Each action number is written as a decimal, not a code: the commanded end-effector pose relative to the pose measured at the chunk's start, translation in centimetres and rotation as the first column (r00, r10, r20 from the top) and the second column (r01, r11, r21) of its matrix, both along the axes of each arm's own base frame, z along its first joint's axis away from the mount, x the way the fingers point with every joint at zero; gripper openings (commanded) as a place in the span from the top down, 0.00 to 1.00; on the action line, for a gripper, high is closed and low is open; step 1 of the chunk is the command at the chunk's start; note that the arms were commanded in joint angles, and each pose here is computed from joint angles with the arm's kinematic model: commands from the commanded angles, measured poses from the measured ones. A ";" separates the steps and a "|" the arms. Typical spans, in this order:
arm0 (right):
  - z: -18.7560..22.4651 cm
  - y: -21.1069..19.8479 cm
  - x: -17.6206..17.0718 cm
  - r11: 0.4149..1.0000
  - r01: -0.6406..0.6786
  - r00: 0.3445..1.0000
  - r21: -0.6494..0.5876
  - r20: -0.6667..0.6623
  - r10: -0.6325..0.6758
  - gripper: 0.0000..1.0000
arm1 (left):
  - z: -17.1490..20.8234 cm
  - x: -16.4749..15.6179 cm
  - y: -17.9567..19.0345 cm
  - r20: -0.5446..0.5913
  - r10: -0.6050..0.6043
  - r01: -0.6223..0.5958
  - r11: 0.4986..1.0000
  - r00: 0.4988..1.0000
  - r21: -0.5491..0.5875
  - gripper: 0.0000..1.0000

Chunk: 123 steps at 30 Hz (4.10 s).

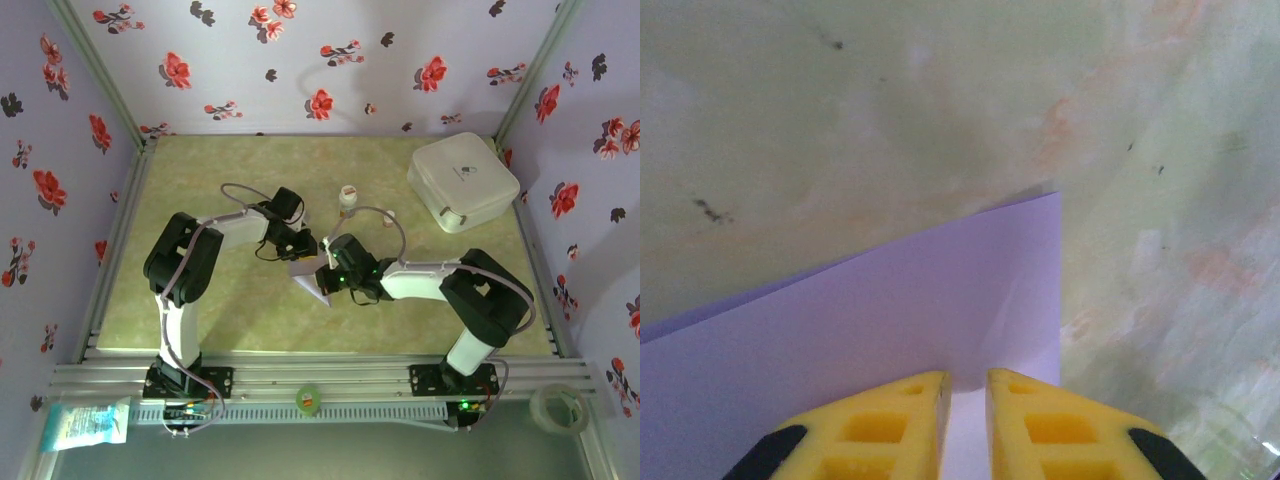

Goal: Fold a paper plane with a square sheet of paper (pick it up from the middle)
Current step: Third fold the triangle at the center of the table.

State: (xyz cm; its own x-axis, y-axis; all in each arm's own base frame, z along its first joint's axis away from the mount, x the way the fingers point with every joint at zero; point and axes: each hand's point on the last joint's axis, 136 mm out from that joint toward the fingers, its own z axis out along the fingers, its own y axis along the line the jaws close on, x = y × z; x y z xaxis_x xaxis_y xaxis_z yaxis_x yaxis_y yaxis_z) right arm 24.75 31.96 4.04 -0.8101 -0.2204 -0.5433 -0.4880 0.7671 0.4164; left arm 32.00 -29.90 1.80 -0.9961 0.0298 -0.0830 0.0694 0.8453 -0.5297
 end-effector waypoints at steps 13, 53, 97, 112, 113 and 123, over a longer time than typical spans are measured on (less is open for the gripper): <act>-0.7 0.2 0.0 0.998 -0.021 0.996 -0.057 -0.089 0.016 1.00 | -2.1 -1.7 1.5 -0.048 0.024 -0.020 0.997 0.999 0.074 0.82; -0.8 -0.4 1.2 0.994 0.020 0.997 -0.111 -0.069 -0.028 1.00 | -2.2 -1.6 2.0 -0.048 0.026 -0.022 0.996 0.999 0.087 0.81; -0.9 -0.7 1.0 0.992 0.006 0.998 -0.125 -0.065 -0.014 1.00 | -3.4 -2.0 2.4 -0.061 0.049 -0.043 0.995 0.997 0.092 0.82; -2.6 -1.0 1.3 0.986 0.017 0.997 -0.168 -0.072 -0.029 1.00 | -3.5 -2.1 2.4 -0.058 0.039 -0.034 0.996 0.998 0.088 0.82; -2.7 -1.1 1.2 0.985 0.017 0.997 -0.172 -0.074 -0.030 1.00 | -3.6 -2.1 2.4 -0.057 0.043 -0.038 0.995 0.997 0.088 0.82; -3.2 -1.8 0.5 0.984 0.024 0.995 -0.176 -0.096 -0.041 1.00 | 0.6 0.4 0.3 0.043 0.022 -0.022 1.000 0.999 -0.007 0.77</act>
State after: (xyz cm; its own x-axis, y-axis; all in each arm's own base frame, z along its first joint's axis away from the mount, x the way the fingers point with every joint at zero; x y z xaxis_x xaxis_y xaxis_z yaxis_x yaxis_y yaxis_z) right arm 25.21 31.01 1.91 -0.8595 -0.2779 -0.4290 -0.4397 0.8300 0.3432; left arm 32.12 -29.97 1.97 -0.9937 0.0017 -0.1120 0.0644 0.8269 -0.5587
